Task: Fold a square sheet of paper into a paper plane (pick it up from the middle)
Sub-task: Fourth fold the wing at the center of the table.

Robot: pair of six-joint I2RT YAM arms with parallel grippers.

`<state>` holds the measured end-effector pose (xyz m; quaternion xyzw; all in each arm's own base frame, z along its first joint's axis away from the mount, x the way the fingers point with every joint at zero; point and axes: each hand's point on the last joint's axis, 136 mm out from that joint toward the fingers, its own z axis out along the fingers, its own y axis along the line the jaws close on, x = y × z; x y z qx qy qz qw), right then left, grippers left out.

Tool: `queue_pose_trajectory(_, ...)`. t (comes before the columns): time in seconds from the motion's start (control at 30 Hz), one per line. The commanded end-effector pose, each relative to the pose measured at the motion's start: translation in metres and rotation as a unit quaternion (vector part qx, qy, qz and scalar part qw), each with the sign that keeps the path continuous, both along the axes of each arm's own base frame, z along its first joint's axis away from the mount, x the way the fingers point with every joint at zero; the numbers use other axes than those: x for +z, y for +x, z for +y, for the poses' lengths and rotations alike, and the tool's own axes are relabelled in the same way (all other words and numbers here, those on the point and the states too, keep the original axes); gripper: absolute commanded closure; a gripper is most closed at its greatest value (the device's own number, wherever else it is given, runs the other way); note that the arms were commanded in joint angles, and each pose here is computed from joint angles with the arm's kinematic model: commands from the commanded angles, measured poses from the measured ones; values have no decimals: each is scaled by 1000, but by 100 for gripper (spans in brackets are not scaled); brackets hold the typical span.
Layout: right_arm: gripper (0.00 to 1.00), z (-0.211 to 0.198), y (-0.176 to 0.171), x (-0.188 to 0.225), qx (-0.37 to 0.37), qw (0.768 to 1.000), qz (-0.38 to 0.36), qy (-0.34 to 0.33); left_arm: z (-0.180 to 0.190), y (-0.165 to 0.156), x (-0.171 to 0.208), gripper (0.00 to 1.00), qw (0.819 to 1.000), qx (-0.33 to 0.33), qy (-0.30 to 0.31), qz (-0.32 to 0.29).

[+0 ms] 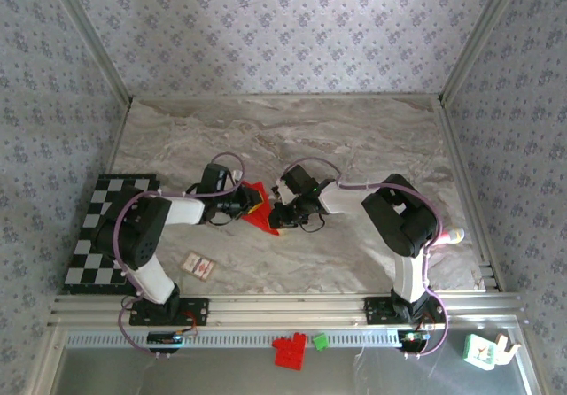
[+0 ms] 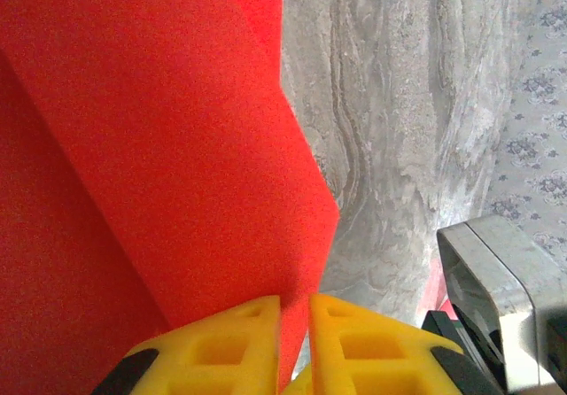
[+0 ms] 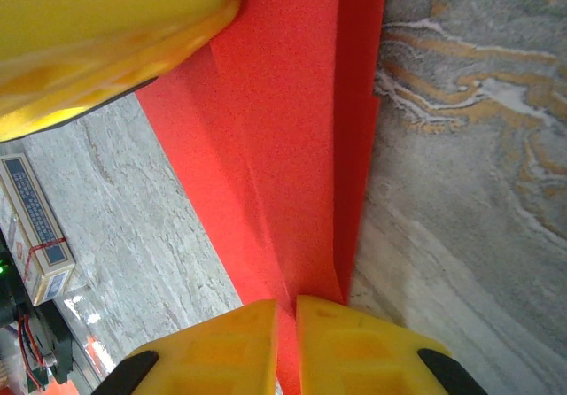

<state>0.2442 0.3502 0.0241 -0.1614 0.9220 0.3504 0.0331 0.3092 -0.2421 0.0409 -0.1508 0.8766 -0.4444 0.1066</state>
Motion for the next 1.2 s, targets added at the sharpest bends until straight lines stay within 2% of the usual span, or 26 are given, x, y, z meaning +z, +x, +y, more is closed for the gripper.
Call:
queue_pose_trajectory(0.0,85,-5,-1,-3,4,1000,2,-14,-2,6,0,83,1000,-5,7,-8)
queue_pose_trajectory(0.3,82,-2,3,18,-2,1000,-11,8,1,4,-8,84,1000,-2,15,4)
queue_pose_trajectory(0.5,75,-13,10,38,-40,998,-33,19,1,5,-7,84,1000,-1,16,3)
queue_pose_trajectory(0.77,72,-21,2,23,-53,998,-15,-8,1,4,-8,84,1000,0,16,6)
queue_pose_trajectory(0.9,72,-18,-4,15,-43,999,0,-12,1,4,-8,84,1000,-1,16,5)
queue_pose_trajectory(1.17,80,-9,-10,8,-23,1000,12,-10,0,5,-7,84,1000,-2,13,5)
